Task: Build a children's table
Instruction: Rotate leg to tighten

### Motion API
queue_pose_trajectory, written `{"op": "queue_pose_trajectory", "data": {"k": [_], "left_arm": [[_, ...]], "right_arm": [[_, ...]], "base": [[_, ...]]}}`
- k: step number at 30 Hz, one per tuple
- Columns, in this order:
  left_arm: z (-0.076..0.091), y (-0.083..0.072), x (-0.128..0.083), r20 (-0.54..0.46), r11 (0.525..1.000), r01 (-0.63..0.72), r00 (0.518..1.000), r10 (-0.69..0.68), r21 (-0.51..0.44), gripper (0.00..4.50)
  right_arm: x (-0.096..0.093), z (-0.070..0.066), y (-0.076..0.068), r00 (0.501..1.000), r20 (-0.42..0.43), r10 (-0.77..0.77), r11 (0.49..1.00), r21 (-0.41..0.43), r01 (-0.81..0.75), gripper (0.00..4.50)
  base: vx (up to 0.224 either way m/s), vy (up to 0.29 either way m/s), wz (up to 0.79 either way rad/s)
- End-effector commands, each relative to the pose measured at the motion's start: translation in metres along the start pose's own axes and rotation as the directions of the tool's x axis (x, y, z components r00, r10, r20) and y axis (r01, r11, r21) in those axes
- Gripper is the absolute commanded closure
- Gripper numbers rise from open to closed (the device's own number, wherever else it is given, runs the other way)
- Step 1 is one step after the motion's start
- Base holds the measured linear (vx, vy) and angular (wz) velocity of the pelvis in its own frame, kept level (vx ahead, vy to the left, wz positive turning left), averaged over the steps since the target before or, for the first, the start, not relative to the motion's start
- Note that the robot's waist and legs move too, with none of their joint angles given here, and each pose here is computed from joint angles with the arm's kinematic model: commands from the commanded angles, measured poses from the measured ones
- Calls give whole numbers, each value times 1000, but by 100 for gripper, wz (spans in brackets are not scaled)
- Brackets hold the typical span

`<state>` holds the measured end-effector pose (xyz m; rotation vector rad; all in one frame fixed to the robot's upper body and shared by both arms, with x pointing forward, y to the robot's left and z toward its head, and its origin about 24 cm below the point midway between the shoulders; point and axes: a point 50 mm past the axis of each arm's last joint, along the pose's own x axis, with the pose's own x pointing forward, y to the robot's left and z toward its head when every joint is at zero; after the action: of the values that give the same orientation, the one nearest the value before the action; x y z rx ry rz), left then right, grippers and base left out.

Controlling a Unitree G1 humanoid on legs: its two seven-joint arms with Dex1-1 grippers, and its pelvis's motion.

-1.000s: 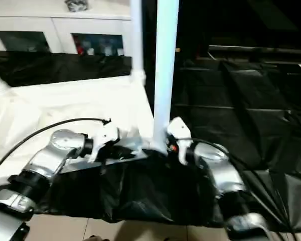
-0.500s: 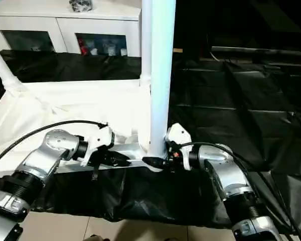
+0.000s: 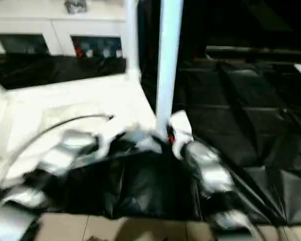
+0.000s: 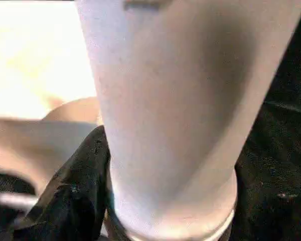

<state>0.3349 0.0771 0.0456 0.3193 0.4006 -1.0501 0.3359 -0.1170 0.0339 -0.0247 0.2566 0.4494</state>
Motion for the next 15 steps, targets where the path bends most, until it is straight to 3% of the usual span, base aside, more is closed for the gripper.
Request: {"op": "queue_pose_trajectory", "data": {"k": [1,3,4,8,15], "left_arm": [[29,-4,15,89,997,-72,994,70,16,450],[30,-6,16,95,998,-58,994,55,30,450],[30,-8,16,102,998,-40,994,35,43,450],[25,-10,10,108,997,24,994,-32,71,450],[13,-10,-5,85,986,126,987,-135,105,450]], "right_arm": [[17,-7,47,993,-35,115,993,0,-115,177],[19,-6,50,992,-25,124,992,-1,-124,177],[19,-5,49,991,-17,131,991,8,-131,107],[16,0,40,985,0,173,985,-11,-173,70],[0,1,25,943,-7,332,936,-123,-330,57]], "base": [[0,0,0],[0,0,0],[0,0,0],[0,0,0],[0,0,0]]}}
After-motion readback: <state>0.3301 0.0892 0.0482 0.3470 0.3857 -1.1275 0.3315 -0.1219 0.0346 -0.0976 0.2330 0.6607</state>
